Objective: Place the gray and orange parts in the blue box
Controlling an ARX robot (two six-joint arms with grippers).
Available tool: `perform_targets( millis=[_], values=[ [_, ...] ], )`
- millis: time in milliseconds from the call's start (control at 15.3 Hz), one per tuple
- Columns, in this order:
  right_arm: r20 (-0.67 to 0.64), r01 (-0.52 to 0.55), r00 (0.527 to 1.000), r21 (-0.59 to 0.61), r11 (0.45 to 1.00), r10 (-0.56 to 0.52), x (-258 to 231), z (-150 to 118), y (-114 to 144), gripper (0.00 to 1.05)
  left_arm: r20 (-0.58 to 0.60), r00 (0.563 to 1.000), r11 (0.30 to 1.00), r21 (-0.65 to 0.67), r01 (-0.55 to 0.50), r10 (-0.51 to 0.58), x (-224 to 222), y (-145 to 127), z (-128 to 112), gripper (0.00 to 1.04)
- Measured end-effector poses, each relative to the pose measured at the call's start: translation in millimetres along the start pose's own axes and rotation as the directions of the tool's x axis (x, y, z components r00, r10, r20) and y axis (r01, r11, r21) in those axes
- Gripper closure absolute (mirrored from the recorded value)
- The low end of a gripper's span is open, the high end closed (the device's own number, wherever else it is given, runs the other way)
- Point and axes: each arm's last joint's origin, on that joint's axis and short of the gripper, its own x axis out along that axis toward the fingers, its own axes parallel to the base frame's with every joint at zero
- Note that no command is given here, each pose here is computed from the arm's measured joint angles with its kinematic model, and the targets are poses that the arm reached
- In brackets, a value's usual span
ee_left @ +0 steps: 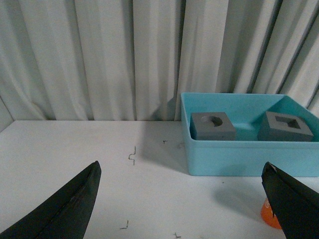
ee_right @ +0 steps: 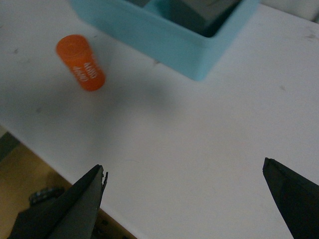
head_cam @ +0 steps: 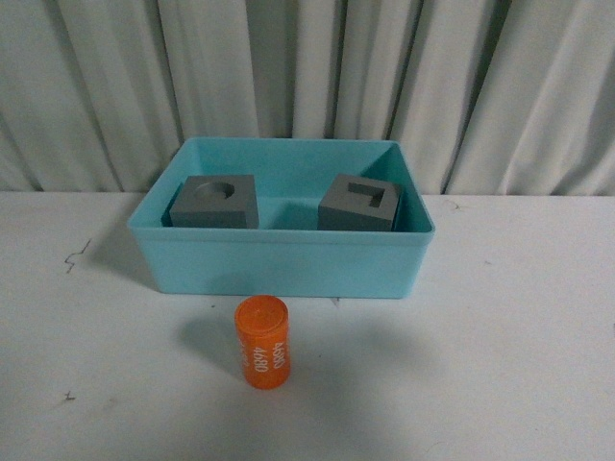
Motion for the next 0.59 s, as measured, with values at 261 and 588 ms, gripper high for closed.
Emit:
perform_targets(
  millis=[261, 588],
  values=[
    [-0.110, -0.219, 0.974, -0.203, 0.954, 0.200, 67.4, 32.3, 9.8, 0.06, 0.000, 1.000, 1.000, 0.000, 0.000, 0.000, 0.0, 0.0, 0.0, 0.07],
    [-0.159, -0.318, 0.946, -0.284, 0.904, 0.283, 135.7, 55.5, 34.8, 0.06, 0.000, 1.000, 1.000, 0.000, 0.000, 0.000, 0.0, 0.0, 0.0, 0.07]
  ],
)
